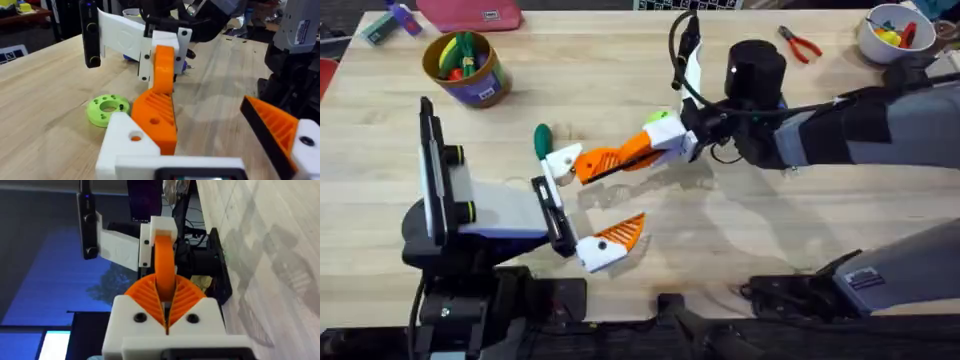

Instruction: Pick up the gripper from the table and insert it into the empty holder that is missing its gripper. Then pick up a screw, insert it into the mounting hole, and use the screwdriver to tighten it. Finally, clean up the table by picking up the vegetable and placing it into the bucket.

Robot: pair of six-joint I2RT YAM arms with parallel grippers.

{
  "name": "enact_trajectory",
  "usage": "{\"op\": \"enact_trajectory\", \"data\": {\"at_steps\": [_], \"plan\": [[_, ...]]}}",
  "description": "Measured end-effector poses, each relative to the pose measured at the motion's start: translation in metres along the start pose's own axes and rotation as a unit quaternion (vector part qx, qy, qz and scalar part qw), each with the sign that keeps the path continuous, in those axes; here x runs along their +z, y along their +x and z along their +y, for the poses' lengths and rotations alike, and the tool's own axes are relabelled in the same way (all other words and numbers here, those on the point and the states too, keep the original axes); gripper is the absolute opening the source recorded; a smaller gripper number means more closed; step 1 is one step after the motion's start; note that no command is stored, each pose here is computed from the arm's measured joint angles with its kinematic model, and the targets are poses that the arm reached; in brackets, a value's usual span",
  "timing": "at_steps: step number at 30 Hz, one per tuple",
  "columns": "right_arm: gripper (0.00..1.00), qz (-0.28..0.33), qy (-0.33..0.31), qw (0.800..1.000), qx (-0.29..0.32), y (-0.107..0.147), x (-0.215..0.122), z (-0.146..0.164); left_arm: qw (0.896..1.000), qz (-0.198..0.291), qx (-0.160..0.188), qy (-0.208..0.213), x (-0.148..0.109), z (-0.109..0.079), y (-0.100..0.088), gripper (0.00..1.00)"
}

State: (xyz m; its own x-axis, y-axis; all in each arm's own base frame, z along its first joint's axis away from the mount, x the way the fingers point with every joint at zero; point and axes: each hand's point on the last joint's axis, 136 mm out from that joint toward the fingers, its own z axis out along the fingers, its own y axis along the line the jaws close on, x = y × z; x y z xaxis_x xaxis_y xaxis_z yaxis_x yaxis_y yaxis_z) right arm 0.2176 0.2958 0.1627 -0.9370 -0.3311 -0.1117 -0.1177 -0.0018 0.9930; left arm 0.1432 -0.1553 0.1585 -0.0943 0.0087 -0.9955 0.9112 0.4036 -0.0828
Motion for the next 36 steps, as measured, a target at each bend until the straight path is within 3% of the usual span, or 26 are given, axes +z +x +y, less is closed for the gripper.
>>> {"op": "enact_trajectory", "data": {"at_steps": [36], "plan": [[0.009, -0.024, 0.018, 0.999, -0.019, -0.016, 0.024, 0.006, 1.000, 0.000, 0.007, -0.007, 0.000, 0.002, 0.000, 0.985]]}}
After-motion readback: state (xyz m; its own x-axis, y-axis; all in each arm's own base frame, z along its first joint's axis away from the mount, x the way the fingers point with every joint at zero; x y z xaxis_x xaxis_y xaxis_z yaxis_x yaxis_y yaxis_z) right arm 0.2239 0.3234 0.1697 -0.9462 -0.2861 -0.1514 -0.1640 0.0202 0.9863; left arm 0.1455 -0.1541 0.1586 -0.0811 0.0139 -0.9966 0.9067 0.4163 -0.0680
